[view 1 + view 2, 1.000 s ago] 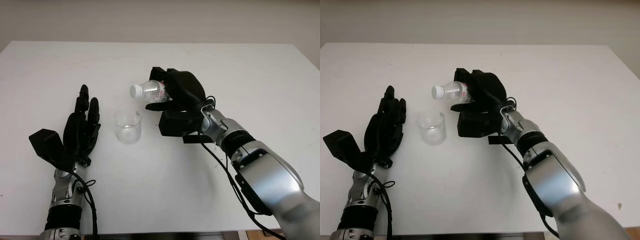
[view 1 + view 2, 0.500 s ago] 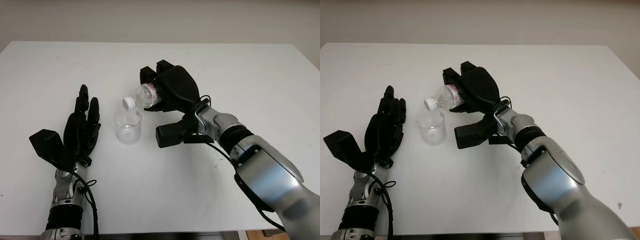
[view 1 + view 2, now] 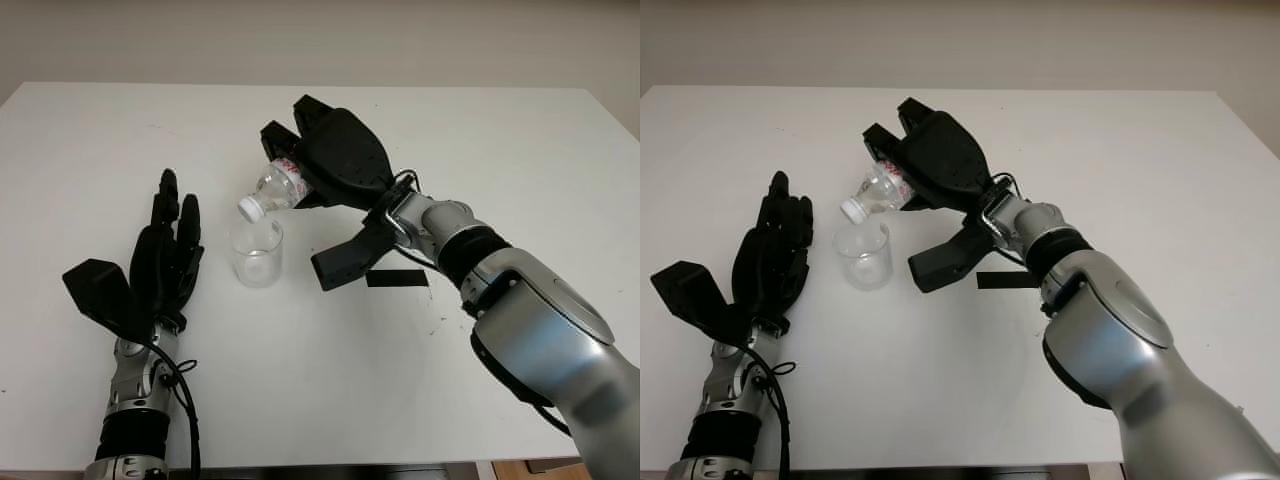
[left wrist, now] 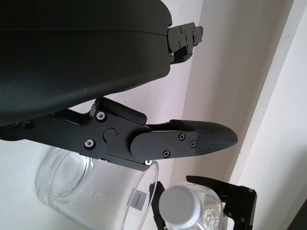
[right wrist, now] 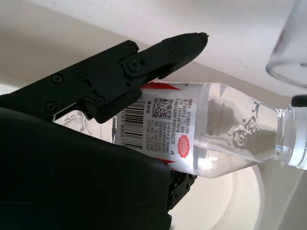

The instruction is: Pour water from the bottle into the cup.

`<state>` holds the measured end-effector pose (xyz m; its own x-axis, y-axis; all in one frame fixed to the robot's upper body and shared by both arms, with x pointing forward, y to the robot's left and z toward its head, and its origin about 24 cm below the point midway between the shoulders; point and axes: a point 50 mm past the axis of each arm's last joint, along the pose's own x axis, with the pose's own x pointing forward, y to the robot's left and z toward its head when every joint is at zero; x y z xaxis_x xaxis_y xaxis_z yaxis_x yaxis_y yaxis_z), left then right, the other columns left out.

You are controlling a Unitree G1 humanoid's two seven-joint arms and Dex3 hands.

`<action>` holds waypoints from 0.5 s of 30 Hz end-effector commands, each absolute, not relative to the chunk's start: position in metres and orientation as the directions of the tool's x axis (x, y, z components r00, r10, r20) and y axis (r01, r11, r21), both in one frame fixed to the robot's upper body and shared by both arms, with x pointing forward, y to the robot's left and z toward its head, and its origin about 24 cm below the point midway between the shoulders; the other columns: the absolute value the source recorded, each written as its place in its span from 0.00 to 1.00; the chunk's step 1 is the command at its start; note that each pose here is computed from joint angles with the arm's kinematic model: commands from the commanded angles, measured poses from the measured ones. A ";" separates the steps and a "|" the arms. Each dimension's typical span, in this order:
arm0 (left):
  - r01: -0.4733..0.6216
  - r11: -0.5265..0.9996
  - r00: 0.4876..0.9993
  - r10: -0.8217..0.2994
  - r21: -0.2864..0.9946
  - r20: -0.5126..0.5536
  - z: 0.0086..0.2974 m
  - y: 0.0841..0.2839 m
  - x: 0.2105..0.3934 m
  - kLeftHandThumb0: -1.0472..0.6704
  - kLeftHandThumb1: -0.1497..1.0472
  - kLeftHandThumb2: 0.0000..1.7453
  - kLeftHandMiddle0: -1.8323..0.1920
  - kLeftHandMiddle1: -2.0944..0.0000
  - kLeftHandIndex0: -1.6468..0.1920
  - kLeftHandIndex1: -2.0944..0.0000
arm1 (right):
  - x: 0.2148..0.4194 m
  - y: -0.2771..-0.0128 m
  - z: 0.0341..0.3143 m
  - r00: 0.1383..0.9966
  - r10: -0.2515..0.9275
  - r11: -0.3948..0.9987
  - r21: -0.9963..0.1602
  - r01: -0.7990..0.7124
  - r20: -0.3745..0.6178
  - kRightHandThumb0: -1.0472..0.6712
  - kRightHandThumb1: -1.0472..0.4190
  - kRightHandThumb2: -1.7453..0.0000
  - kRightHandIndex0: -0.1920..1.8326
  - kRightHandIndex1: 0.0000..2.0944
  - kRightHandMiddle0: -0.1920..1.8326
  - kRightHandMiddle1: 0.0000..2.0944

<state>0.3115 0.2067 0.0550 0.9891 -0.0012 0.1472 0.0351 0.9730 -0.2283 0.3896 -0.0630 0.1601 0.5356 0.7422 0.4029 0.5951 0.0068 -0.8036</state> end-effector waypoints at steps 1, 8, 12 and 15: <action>0.038 0.969 0.993 -0.008 -0.245 0.120 0.046 0.203 0.310 0.20 1.00 0.25 0.97 0.97 0.98 0.98 | 0.392 -0.061 0.176 0.490 0.755 0.004 -0.750 0.662 0.436 0.31 0.00 0.91 0.71 1.00 0.42 1.00; 0.038 0.969 0.993 -0.009 -0.245 0.119 0.045 0.202 0.310 0.19 1.00 0.25 0.98 0.97 0.98 0.97 | 0.390 -0.057 0.178 0.418 0.798 -0.032 -0.662 0.749 0.434 0.30 0.00 0.92 0.70 1.00 0.36 1.00; 0.035 0.969 0.993 -0.007 -0.244 0.115 0.045 0.202 0.310 0.19 1.00 0.25 0.98 0.98 0.99 0.98 | 0.389 -0.057 0.179 0.398 0.815 -0.044 -0.640 0.767 0.421 0.30 0.00 0.91 0.69 1.00 0.32 0.93; 0.034 0.968 0.993 -0.005 -0.248 0.115 0.044 0.202 0.310 0.19 1.00 0.25 0.98 0.98 0.99 0.98 | 0.389 -0.057 0.180 0.368 0.834 -0.050 -0.606 0.794 0.412 0.30 0.00 0.92 0.67 1.00 0.34 0.85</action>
